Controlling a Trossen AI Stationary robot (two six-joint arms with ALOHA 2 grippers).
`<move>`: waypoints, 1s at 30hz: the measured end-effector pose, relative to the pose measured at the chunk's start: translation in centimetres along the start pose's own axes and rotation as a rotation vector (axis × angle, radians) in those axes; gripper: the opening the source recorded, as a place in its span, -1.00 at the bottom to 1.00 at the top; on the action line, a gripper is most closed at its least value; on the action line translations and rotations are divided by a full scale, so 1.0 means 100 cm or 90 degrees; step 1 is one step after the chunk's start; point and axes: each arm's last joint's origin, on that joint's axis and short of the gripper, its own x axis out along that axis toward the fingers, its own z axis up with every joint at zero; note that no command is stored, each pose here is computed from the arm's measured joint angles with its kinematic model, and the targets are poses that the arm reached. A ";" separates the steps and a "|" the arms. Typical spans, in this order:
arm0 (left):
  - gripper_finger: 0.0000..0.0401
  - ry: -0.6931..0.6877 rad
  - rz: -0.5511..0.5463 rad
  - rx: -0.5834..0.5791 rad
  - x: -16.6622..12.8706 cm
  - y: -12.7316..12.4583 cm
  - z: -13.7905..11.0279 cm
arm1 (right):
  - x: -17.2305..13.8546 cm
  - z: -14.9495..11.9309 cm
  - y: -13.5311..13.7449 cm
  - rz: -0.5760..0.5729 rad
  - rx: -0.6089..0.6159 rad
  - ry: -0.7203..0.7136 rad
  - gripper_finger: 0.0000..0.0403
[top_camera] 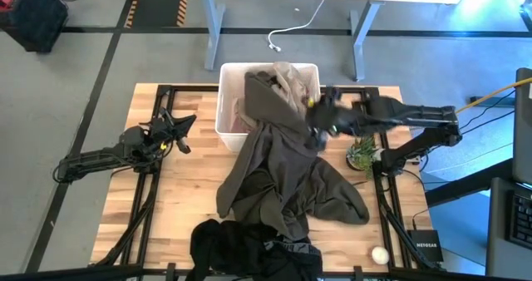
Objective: Sort clothes
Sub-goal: Put the dark gray shirt in the white container
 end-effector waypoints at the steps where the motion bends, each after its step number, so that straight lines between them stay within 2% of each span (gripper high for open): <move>1: -0.99 0.001 0.000 -0.004 0.000 0.000 0.000 | -0.005 -0.005 0.008 0.022 -0.002 0.019 0.48; 3: -0.99 0.007 0.000 -0.013 0.000 0.000 -0.001 | -0.012 -0.015 0.028 0.048 -0.003 0.050 0.47; 6: -0.99 0.021 -0.001 -0.025 0.000 0.000 -0.003 | -0.012 -0.038 0.056 0.040 -0.019 0.101 0.44; 10: -0.99 0.039 -0.001 -0.021 0.000 0.000 -0.006 | 0.000 -0.074 0.092 0.067 -0.026 0.185 0.41; 13: -0.99 0.042 -0.001 -0.020 0.000 0.000 -0.007 | 0.012 -0.100 0.119 0.095 -0.048 0.204 0.39; 15: -0.99 0.040 -0.001 -0.017 0.000 0.000 -0.006 | 0.024 -0.117 0.134 0.109 -0.081 0.200 0.37; 18: -0.99 0.034 0.005 -0.009 0.000 0.000 -0.006 | 0.050 -0.142 0.150 0.126 -0.171 0.203 0.35; 21: -0.99 0.028 0.018 -0.011 0.000 0.001 -0.004 | 0.074 -0.161 0.167 0.203 -0.256 0.199 0.32; 25: -0.99 0.029 0.019 0.000 0.000 0.001 -0.005 | 0.099 -0.174 0.188 0.261 -0.332 0.130 0.31; 29: -0.99 0.030 0.019 -0.001 0.000 0.001 -0.005 | 0.122 -0.179 0.200 0.234 -0.412 0.086 0.31; 30: -0.99 0.030 0.020 -0.003 0.000 0.001 -0.005 | 0.126 -0.177 0.201 0.246 -0.424 0.088 0.31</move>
